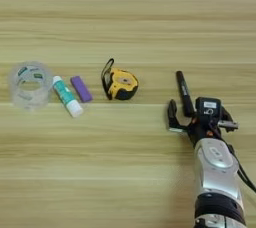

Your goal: Move the objects on the table

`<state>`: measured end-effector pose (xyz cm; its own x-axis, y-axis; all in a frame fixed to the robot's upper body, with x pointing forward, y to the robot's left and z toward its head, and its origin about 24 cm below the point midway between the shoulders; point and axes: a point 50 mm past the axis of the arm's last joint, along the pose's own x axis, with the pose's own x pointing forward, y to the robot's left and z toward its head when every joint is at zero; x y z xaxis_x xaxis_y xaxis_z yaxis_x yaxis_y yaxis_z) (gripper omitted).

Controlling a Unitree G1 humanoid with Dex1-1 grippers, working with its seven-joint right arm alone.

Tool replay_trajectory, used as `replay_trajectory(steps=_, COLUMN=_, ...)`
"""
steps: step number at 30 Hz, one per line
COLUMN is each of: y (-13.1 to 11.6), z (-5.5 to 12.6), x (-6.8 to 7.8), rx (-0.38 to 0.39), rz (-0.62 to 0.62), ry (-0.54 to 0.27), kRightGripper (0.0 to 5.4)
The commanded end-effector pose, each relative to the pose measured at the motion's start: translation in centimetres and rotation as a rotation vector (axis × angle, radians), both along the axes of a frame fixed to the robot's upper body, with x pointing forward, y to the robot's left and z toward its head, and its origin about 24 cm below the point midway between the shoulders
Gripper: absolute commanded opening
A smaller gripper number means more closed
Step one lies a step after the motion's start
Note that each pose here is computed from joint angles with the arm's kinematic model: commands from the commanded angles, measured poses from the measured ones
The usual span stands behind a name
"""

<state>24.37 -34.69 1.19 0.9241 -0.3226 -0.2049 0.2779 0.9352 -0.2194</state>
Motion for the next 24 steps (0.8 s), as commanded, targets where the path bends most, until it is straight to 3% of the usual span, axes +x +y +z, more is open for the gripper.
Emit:
replay_trajectory(steps=1, y=-0.3, z=2.22, x=1.45, rx=0.034, rz=0.038, ry=-0.058, kRightGripper=5.37)
replay_trajectory(steps=9, y=0.3, z=1.62, x=1.56, rx=0.201, rz=0.069, ry=-0.045, kRightGripper=5.37)
replay_trajectory(steps=19, y=0.08, z=1.39, x=1.48, rx=0.2, rz=0.059, ry=-0.027, kRightGripper=5.37)
replay_trajectory(steps=24, y=-0.05, z=1.23, x=1.44, rx=0.205, rz=0.056, ry=-0.021, kRightGripper=4.62)
